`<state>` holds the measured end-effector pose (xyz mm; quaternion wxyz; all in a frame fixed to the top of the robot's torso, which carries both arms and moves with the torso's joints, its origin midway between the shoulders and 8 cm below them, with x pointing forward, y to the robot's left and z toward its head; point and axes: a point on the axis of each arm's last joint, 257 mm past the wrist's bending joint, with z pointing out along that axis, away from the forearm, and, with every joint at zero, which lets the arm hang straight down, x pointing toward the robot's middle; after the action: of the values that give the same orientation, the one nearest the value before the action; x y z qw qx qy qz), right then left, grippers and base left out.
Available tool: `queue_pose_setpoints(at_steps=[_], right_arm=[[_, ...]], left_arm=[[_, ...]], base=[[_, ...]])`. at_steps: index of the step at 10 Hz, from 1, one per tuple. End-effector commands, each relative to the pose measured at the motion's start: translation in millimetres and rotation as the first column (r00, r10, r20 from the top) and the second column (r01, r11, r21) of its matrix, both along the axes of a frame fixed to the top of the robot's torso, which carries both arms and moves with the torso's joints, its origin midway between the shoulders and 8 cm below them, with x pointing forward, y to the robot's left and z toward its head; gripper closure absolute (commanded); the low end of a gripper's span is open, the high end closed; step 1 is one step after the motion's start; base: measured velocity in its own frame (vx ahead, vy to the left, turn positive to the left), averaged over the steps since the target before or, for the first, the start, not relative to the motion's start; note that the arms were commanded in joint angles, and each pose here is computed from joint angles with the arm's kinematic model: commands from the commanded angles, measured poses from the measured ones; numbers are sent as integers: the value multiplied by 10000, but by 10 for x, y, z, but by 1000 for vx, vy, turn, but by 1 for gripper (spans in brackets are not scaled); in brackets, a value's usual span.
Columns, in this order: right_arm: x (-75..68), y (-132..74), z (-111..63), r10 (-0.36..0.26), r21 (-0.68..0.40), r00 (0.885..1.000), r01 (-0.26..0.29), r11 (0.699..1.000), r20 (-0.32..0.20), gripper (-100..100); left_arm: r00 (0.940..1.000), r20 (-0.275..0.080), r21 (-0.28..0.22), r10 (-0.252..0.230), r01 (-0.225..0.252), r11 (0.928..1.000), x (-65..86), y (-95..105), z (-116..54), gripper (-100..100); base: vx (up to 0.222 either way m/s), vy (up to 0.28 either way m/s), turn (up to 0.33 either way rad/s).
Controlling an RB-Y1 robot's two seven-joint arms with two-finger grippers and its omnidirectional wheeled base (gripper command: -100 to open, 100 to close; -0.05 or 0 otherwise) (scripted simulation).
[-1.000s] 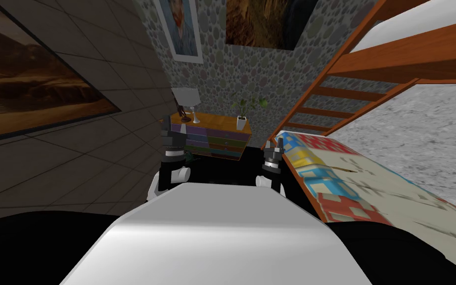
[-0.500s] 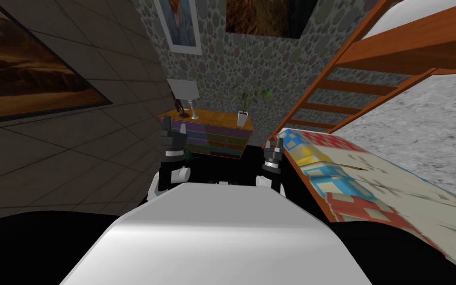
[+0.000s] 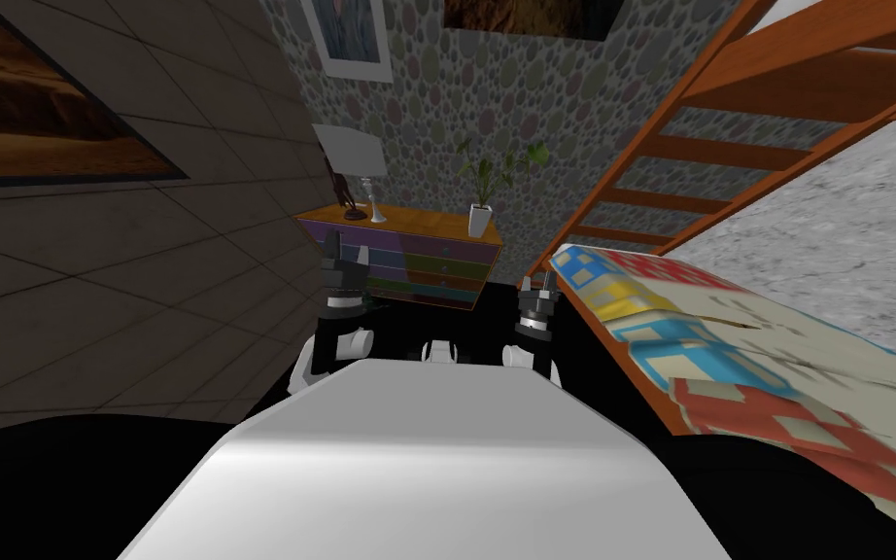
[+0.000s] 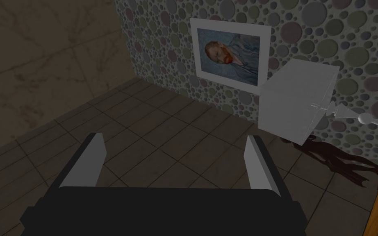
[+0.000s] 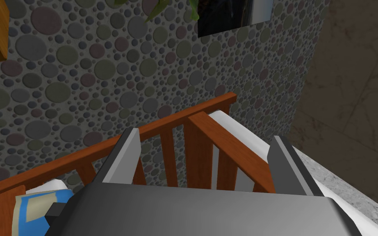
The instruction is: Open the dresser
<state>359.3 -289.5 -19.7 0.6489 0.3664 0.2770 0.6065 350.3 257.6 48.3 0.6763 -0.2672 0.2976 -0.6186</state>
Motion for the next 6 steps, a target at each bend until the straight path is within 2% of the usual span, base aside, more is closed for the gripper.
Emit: queue_pose_setpoints(at_steps=[1,6], right_arm=[[0,0,0,0,0,10000,0,10000,-1,0],[0,0,0,0,0,10000,0,10000,-1,0]], left_arm=[[9998,-175,339,-63,69,9994,63,-16,-139,-100],[9981,-624,808,-19,69,9967,199,6,-523,-100]], base=[[81,-47,-6],[92,-44,-10]])
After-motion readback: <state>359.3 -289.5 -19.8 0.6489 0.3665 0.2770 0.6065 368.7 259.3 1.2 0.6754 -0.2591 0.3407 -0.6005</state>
